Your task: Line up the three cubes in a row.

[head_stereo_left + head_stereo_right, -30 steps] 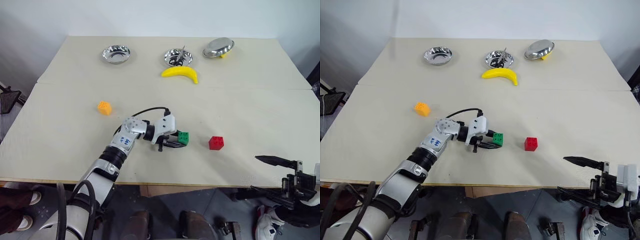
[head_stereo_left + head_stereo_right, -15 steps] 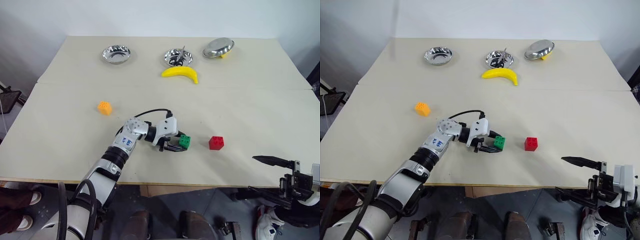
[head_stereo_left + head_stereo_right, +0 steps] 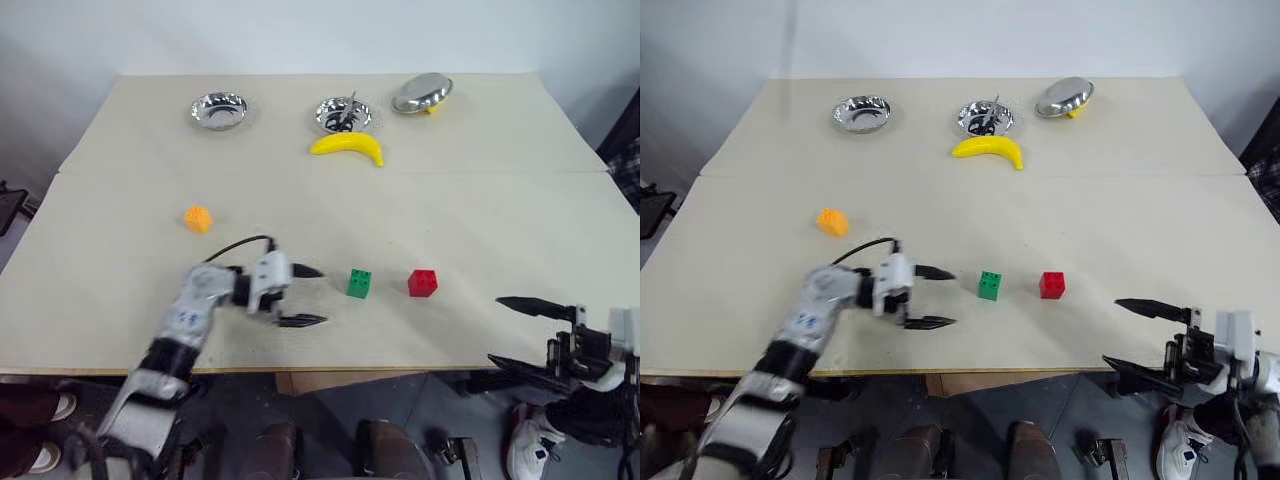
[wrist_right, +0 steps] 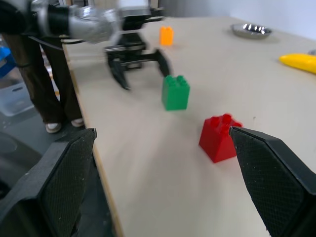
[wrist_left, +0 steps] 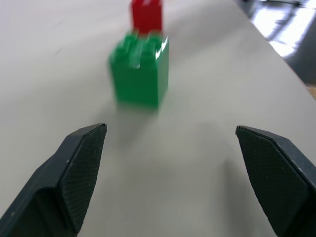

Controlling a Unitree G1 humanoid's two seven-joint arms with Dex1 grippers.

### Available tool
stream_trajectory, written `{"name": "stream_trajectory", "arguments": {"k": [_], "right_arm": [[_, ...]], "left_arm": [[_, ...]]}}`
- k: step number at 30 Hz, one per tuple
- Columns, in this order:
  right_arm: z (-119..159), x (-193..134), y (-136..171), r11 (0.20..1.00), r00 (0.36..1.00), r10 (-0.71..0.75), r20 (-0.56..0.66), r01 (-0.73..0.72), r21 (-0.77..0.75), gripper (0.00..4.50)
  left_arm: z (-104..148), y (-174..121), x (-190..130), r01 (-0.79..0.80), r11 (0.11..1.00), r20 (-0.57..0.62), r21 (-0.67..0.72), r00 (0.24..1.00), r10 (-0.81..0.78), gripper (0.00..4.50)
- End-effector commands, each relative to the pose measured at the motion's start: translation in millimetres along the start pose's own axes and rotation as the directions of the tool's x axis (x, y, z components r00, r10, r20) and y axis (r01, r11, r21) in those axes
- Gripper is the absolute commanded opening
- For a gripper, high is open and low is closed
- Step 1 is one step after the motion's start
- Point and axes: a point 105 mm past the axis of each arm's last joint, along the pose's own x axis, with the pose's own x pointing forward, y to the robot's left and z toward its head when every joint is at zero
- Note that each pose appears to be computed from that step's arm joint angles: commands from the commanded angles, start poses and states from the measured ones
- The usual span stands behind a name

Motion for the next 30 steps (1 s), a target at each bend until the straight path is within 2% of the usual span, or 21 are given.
{"name": "stream_trajectory", "arguments": {"k": [1, 3, 4, 5, 7, 11, 13, 16, 21, 26, 30], "right_arm": [[1, 3, -6, 1.000, 1.000, -0.007, 0.022, 0.006, 0.025, 4.50], [1, 7, -9, 1.000, 0.999, -0.002, 0.034, 0.002, 0.012, 4.50], [1, 10, -11, 1.000, 0.999, -0.004, 0.044, 0.005, -0.001, 4.50], [1, 12, -12, 1.000, 0.999, -0.006, 0.054, 0.006, -0.012, 4.50], [3, 17, -14, 1.000, 0.996, -0.014, 0.086, 0.016, -0.026, 4.50], [9, 24, -15, 0.997, 0.992, -0.002, 0.130, 0.012, -0.077, 4.50], [11, 26, -15, 0.996, 0.990, 0.008, 0.138, 0.005, -0.093, 4.50], [13, 27, -16, 0.996, 0.989, 0.019, 0.147, -0.006, -0.093, 4.50], [15, 30, -17, 0.994, 0.985, 0.016, 0.171, 0.002, -0.110, 4.50], [0, 28, -12, 0.993, 0.987, -0.042, 0.153, 0.059, -0.103, 4.50], [-7, 30, -8, 0.987, 0.981, -0.104, 0.163, 0.121, -0.102, 4.50]], "left_arm": [[9, -3, -43, -0.194, 0.981, 0.070, 0.010, 0.979, 0.193, 4.46], [-1, -18, -73, -0.343, 0.939, 0.055, -0.024, 0.938, 0.344, 4.46], [-4, -18, -89, -0.461, 0.886, 0.057, -0.041, 0.885, 0.463, 4.46], [-6, -18, -104, -0.561, 0.825, 0.055, -0.068, 0.823, 0.565, 4.46], [-17, -19, -143, -0.758, 0.641, 0.014, -0.121, 0.645, 0.764, 4.46], [-32, -37, -184, -0.892, 0.419, -0.069, -0.167, 0.435, 0.898, 4.46], [-35, -47, -193, -0.921, 0.348, -0.091, -0.177, 0.368, 0.926, 4.46], [-33, -52, -192, -0.926, 0.312, -0.091, -0.213, 0.336, 0.937, 4.46], [-28, -36, -189, -0.934, 0.259, -0.072, -0.245, 0.284, 0.956, 4.46], [-13, 3, -171, -0.924, 0.274, -0.032, -0.267, 0.293, 0.956, 4.46], [-11, 42, -161, -0.925, 0.270, -0.078, -0.269, 0.300, 0.951, 4.46]]}}
